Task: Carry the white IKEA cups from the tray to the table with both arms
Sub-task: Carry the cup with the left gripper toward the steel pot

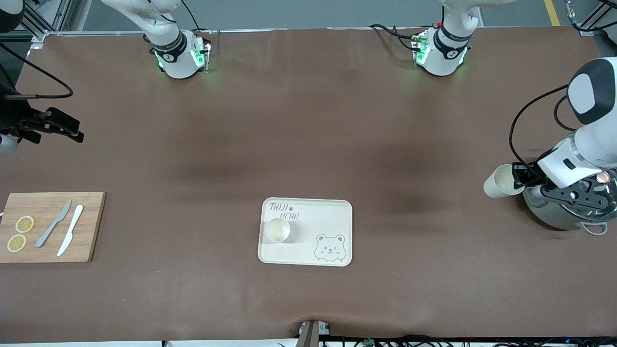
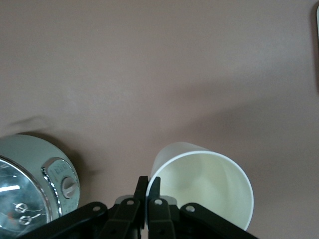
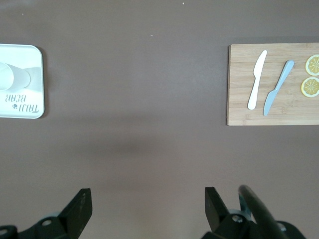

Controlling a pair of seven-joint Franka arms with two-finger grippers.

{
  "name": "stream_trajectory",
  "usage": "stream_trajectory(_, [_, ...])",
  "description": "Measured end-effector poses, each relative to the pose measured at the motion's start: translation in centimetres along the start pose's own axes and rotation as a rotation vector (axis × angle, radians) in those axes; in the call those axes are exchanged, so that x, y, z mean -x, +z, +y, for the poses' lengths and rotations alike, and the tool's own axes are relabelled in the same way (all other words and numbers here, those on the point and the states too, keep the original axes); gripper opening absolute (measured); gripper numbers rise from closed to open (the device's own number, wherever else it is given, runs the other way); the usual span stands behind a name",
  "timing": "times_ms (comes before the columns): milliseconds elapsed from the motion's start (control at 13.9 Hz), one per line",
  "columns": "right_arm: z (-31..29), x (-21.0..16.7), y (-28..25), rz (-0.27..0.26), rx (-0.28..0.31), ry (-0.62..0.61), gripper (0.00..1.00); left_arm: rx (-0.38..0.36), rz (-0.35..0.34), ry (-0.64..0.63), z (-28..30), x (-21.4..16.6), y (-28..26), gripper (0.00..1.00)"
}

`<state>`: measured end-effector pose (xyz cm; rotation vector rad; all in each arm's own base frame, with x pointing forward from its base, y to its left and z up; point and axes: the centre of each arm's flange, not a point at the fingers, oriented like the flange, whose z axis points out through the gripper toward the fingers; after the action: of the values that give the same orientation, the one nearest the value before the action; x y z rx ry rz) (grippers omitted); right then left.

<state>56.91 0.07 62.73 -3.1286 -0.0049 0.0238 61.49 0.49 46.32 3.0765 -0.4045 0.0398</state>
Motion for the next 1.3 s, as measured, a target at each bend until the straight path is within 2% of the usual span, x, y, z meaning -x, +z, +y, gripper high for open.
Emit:
stream_trajectory(216, [0.0, 0.0, 0.0, 0.0, 0.0, 0.0, 1.0, 0.049, 0.008, -0.009, -1.1, 1.8, 2.1, 0.04])
stream_trajectory(576, [-0.1, 0.0, 0.0, 0.0, 0.0, -0.002, 1.0, 0.089, 0.028, -0.017, -4.2, 4.5, 6.2, 0.04])
stream_trajectory(936, [-0.2, 0.0, 0.0, 0.001, 0.0, -0.004, 1.0, 0.061, 0.067, -0.029, -4.3, 6.8, 11.3, 0.04])
stream_trajectory(1295, [-0.7, -0.1, 0.0, 0.005, 0.0, -0.013, 1.0, 0.046, 0.072, -0.023, -3.2, 8.7, 14.6, 0.04])
